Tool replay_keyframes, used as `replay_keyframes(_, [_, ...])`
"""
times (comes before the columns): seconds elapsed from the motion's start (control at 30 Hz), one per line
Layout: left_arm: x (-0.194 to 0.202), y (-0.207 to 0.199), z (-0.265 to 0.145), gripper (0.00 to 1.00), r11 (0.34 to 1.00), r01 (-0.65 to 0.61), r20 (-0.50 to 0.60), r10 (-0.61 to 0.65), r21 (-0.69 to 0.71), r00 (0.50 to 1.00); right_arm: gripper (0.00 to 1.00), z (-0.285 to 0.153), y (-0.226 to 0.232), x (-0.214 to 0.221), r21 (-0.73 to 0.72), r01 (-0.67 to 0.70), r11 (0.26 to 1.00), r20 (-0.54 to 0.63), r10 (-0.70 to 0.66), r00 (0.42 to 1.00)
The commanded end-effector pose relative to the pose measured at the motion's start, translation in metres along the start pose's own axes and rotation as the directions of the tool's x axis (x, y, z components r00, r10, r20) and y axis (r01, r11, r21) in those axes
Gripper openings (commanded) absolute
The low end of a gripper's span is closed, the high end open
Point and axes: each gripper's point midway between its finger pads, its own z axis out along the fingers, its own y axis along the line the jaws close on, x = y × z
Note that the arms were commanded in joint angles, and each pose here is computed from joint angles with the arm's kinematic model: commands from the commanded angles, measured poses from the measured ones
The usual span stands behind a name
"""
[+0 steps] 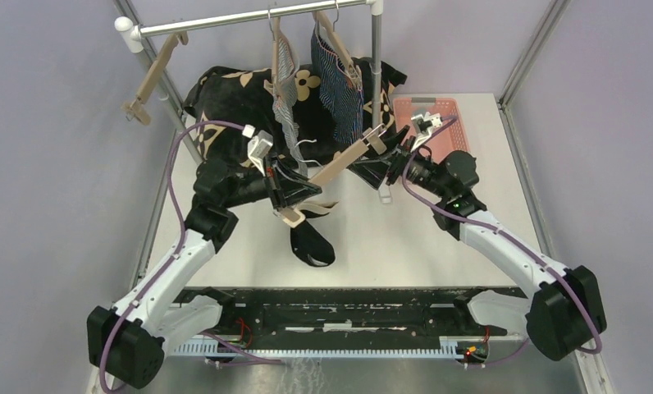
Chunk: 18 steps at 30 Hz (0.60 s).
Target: Remove the underwear clipped to the hanger
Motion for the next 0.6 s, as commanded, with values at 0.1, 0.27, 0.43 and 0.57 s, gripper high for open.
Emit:
replay_keyframes(0.1, [-0.019, -0.006, 0.027, 0.03, 0.998, -0.052, 0.081, 0.048, 0.043, 0.996, 0.78, 0.01, 0.042, -0.029, -0.182, 0.012, 0.983, 0.114, 0.009, 0.993])
replay_keyframes(0.27, [-0.02, 0.002, 0.043, 0.03, 0.999, -0.043, 0.079, 0.041, 0.031, 0.996, 0.78, 0.007, 0.05, -0.028, -0.188, 0.032, 0.982, 0.103, -0.012, 0.995])
replay_keyframes(0.43, [-0.028, 0.005, 0.046, 0.03, 0.998, -0.059, 0.103, 0.058, 0.004, 0.993, 0.77, 0.001, 0.057, -0.028, -0.184, 0.053, 0.982, 0.103, -0.034, 0.994])
replay_keyframes(0.57, [-0.036, 0.009, 0.041, 0.03, 0.994, -0.088, 0.107, 0.094, -0.061, 0.99, 0.77, -0.007, 0.062, -0.032, -0.167, 0.075, 0.983, 0.109, -0.057, 0.992])
